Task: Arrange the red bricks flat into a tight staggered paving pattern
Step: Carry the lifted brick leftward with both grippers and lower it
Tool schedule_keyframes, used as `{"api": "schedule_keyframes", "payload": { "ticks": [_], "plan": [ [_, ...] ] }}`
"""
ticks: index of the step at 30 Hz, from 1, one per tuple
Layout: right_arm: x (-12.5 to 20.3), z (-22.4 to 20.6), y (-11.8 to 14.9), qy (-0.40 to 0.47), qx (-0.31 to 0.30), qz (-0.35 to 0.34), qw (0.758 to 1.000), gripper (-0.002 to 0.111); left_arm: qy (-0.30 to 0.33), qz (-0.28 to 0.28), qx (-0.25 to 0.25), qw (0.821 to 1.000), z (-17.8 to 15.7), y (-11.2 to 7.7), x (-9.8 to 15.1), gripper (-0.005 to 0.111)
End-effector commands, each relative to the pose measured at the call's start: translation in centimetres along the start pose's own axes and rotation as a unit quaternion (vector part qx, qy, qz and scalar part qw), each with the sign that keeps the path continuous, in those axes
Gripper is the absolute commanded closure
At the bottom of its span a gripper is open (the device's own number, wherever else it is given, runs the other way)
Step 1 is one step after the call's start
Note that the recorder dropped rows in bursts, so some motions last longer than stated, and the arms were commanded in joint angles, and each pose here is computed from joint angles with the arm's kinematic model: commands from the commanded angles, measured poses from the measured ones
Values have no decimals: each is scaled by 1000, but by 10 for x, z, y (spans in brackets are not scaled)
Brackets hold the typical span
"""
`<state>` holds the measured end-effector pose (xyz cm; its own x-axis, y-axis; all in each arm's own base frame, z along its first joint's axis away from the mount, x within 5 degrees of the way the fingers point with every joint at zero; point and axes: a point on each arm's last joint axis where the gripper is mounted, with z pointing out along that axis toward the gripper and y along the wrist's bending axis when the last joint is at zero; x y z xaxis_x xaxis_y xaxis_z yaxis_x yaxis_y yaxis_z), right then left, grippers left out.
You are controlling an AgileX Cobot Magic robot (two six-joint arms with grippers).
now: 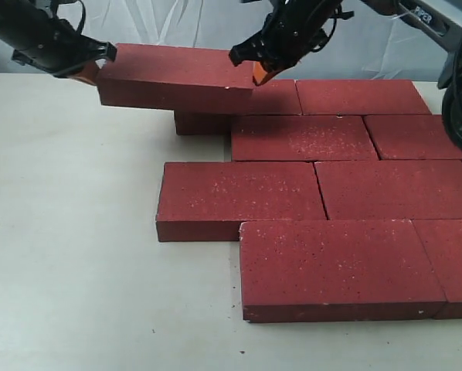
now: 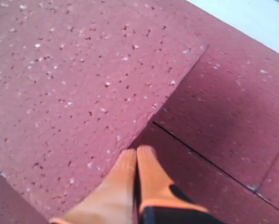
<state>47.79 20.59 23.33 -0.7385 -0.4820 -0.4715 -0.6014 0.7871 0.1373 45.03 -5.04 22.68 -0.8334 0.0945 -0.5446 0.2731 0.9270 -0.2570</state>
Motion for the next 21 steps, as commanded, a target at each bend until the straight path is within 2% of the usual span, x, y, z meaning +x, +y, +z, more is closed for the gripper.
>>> {"api": "schedule_keyframes", "payload": {
  "ticks": [1,6,12,14,21],
  "plan": [
    [-13,8,60,-31,-46,-29,998,109,-4,-34,-2,999,-22,9,14,107],
    [-21,18,112,-66,-62,-61,994,109,7,-71,-36,997,-40,41,41,107],
    [-13,59,147,-63,-75,-79,992,109,6,-116,-80,990,-36,73,75,107],
    [-12,69,149,-71,-73,-79,992,109,-1,-127,-92,988,-35,80,81,107],
    [-8,91,145,-74,-65,-75,992,109,-17,-130,-114,985,-30,85,88,107]
  ]
}}
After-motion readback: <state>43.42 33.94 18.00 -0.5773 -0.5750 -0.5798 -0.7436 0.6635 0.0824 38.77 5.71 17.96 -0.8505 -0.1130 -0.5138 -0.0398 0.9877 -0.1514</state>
